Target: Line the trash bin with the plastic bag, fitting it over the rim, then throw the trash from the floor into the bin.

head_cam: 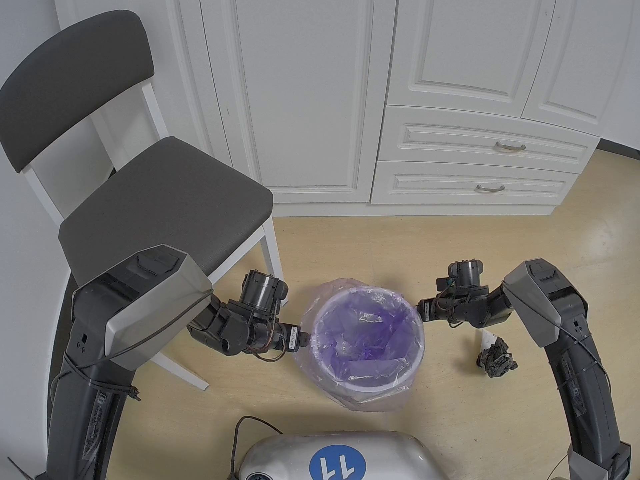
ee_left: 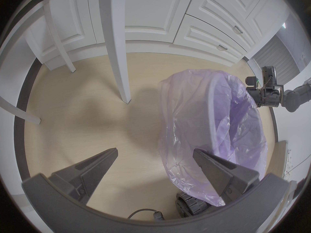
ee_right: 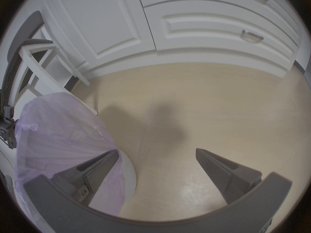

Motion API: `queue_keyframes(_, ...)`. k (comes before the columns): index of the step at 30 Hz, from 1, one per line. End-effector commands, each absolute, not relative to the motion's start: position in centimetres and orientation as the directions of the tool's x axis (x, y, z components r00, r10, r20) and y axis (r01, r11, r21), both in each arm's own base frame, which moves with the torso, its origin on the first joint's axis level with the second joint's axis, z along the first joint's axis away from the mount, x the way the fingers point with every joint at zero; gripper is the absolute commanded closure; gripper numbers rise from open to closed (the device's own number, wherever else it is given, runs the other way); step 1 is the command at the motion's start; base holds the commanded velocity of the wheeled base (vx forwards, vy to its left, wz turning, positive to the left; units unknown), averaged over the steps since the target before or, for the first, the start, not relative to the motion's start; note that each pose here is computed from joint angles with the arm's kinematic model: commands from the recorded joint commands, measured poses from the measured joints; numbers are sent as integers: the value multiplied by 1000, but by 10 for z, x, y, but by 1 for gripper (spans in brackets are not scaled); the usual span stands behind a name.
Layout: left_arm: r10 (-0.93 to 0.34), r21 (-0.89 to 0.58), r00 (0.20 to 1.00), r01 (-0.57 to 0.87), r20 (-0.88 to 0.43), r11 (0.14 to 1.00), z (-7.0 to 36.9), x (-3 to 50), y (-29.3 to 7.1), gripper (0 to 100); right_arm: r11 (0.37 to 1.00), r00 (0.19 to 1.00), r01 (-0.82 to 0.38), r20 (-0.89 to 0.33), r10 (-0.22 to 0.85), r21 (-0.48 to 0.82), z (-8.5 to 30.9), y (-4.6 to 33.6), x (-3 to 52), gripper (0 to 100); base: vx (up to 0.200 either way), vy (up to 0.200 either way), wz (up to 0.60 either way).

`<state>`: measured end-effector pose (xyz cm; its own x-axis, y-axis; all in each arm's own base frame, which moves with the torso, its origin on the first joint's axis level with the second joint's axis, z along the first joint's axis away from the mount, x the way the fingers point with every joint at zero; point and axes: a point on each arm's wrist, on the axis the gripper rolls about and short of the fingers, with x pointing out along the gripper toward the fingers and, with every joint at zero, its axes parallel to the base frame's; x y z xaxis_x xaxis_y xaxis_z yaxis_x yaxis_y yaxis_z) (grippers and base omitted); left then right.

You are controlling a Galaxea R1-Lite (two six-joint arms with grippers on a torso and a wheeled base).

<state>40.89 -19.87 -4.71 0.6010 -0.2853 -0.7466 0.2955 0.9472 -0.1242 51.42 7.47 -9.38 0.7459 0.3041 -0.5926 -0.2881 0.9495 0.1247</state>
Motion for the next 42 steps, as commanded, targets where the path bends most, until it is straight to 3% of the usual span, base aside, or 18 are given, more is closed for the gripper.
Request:
queue_keyframes(1,-286,-123,600,299,-747,946,-46,407,-200,0,949,737,-288,-602,306,129,-93,76,516,0,0,0,0)
queue_keyframes(9,-281,-114,611,297,-740,948,-24,397,-192,0,923,702,-345,-606,373,170,-39,57,490,0,0,0,0)
queue_keyframes(15,-275,-97,653,296,-705,950,12,384,-188,0,915,719,-395,-591,366,85,-5,27,477,0,0,0,0)
queue_keyframes(20,-309,-95,671,337,-674,937,32,375,-203,0,915,721,-394,-589,364,83,-1,24,475,0,0,0,0)
queue_keyframes(31,-425,-77,672,482,-606,873,17,362,-258,0,915,717,-395,-594,365,85,-5,25,475,0,0,0,0)
queue_keyframes(32,-431,-63,676,497,-597,866,11,364,-263,100,915,716,-395,-595,365,86,-6,25,475,0,0,0,0)
queue_keyframes(42,-418,-25,649,524,-636,851,-22,373,-298,100,915,714,-395,-597,365,87,-8,25,476,0,0,0,0)
